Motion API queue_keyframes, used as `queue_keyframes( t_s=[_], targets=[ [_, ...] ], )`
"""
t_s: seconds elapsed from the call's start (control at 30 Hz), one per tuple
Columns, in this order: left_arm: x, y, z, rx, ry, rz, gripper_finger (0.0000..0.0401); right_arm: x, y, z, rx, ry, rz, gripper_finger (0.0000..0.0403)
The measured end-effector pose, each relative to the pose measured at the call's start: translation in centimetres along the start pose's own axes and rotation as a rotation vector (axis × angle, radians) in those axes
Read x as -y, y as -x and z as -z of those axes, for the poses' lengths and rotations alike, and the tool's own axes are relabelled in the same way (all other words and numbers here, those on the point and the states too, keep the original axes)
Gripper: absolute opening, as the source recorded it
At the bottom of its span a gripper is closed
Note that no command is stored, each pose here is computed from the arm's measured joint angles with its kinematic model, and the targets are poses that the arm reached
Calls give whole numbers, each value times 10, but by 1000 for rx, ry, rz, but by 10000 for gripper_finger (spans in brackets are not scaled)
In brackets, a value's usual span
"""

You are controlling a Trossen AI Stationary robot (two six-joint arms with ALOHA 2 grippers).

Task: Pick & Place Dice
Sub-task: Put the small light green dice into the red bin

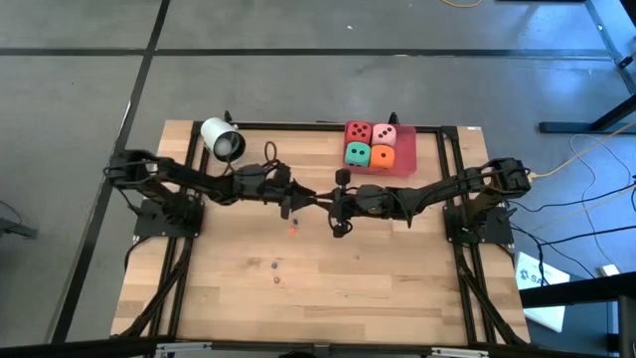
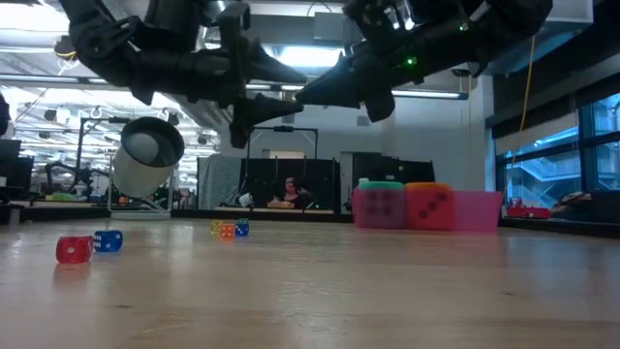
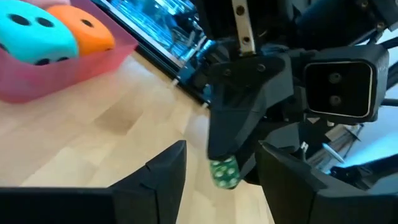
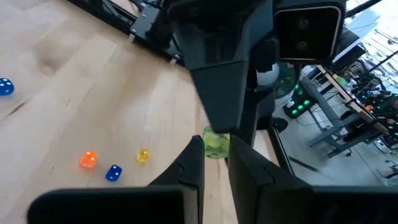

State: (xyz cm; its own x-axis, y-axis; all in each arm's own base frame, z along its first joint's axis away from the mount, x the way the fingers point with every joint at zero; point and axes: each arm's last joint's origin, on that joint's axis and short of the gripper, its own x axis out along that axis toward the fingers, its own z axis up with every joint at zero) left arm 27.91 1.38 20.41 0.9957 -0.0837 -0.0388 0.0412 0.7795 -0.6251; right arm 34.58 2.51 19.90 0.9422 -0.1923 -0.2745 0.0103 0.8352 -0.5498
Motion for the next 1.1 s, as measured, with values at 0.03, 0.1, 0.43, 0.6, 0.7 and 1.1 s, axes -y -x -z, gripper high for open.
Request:
queue_keyframes(
  t_s=[0.03, 0.1, 0.43, 0.6, 0.7, 1.1],
  targets=[
    [0, -2, 0, -3, 0, 3, 184, 1, 0, 0, -6, 2, 9, 45],
    [0, -4, 0, -12, 0, 11, 181, 2, 0, 2, -25, 8, 30, 45],
    [1, -5, 1, -18, -2, 13, 173, 4, -1, 4, -37, 15, 39, 45],
    [0, -5, 1, -12, -3, 6, 167, 4, -1, 4, -36, 15, 39, 45],
    [0, -5, 1, -10, -3, 2, 158, 4, -1, 4, -35, 15, 38, 45],
    [-2, -4, 0, -11, -26, -8, 83, 4, -1, 3, -10, 13, -1, 45]
  ],
)
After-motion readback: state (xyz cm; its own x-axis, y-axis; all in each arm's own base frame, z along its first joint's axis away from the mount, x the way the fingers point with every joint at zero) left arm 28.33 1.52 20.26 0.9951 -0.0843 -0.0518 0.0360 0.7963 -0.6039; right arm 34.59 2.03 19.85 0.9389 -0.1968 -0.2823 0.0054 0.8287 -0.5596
